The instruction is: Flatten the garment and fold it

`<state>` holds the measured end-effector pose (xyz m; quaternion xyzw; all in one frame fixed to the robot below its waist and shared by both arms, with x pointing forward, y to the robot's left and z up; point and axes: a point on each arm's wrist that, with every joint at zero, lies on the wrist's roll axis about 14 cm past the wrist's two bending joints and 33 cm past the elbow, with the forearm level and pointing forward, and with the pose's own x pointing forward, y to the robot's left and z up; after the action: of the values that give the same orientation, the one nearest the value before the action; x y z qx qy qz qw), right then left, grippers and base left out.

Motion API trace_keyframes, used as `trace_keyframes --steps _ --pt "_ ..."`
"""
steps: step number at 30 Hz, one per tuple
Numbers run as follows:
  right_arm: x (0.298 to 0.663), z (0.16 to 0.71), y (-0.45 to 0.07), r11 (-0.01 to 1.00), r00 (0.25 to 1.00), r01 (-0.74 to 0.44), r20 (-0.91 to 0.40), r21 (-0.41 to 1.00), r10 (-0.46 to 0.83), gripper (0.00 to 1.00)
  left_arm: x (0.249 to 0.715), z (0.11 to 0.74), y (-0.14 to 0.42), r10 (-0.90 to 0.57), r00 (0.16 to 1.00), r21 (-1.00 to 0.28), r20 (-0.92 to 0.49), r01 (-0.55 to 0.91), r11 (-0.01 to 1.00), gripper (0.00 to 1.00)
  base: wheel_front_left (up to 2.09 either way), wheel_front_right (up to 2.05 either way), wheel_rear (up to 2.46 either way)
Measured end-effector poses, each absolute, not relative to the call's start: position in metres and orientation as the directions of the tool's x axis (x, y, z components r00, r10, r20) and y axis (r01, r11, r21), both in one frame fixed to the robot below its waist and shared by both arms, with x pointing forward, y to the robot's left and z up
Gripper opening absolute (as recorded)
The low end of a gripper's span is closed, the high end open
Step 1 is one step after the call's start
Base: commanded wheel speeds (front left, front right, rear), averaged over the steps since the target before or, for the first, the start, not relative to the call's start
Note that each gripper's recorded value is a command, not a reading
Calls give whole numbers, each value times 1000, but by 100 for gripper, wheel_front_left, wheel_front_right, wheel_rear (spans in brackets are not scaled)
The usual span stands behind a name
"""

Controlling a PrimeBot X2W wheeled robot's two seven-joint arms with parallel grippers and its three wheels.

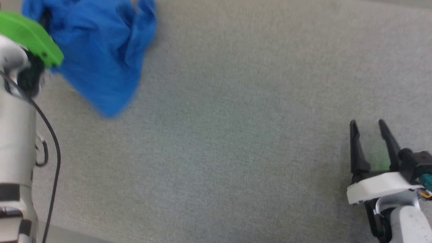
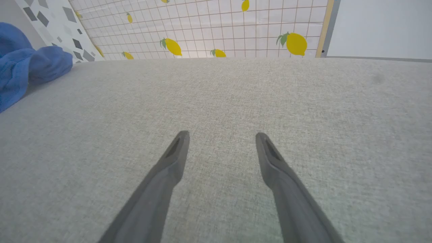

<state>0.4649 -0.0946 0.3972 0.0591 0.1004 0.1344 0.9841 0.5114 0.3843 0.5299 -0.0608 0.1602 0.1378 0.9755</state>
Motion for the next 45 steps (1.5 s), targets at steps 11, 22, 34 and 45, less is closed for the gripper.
trace_keyframes --steps 11,22,34,45 --pt "438 428 -100 956 957 -240 -124 171 263 100 511 681 348 131 991 -49 2 -131 990 0 0 0 0" --pt "414 458 -135 973 984 -158 -59 169 170 100 502 769 252 -120 978 -43 171 129 991 0 0 0 0" --pt "386 473 -189 987 1000 -12 -24 159 16 100 486 793 95 -492 840 -36 230 512 858 0 0 0 0" --pt "367 471 -225 983 996 93 -30 160 -89 100 477 721 1 -680 726 -103 99 687 719 0 0 0 0"
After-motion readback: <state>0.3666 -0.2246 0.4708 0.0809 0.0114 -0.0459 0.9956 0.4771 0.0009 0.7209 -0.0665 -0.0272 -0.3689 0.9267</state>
